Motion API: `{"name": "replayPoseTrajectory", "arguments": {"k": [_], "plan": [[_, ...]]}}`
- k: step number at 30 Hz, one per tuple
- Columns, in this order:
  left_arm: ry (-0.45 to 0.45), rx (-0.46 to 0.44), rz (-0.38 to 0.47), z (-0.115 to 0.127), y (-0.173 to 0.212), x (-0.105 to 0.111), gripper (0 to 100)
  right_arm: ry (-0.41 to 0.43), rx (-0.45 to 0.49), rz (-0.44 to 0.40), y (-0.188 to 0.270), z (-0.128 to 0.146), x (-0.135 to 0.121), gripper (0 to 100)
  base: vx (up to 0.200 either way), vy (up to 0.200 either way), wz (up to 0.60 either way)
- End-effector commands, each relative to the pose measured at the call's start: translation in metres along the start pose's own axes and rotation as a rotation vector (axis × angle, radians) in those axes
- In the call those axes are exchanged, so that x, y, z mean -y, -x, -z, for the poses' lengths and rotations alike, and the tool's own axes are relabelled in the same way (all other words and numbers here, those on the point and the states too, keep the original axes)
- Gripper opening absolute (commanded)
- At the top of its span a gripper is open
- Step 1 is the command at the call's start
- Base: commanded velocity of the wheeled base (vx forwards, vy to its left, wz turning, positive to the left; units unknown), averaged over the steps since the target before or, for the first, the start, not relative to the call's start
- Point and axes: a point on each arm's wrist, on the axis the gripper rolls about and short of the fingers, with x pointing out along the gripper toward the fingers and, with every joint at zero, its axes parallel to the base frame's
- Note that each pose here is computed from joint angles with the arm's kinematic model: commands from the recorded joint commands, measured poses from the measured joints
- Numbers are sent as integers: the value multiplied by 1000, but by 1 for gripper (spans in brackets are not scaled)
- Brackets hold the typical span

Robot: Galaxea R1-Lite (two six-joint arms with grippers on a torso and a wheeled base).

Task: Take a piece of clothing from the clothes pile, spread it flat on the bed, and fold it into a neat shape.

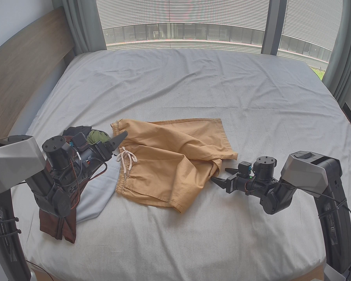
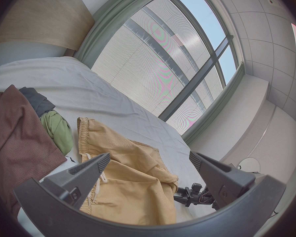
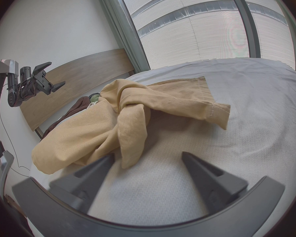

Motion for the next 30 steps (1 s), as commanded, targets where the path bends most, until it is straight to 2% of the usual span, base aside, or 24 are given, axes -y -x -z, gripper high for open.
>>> {"name": "replayPoseTrajectory", "arguments": {"k": [1,13,21,30], "plan": [[0,1,1,0,0,0,100,1,-1,-6,-5,3,-1,0,0,0,0],[-1,3,2,-1,0,1,100,-2,-5,-7,-1,4,-6,0,0,0,0],[-3,7,5,-2,0,1,100,-8,-5,6,43,-17,-19,0,0,0,0],[-3,6,3,-2,0,1,100,-41,-20,11,86,-35,-18,0,0,0,0]]}}
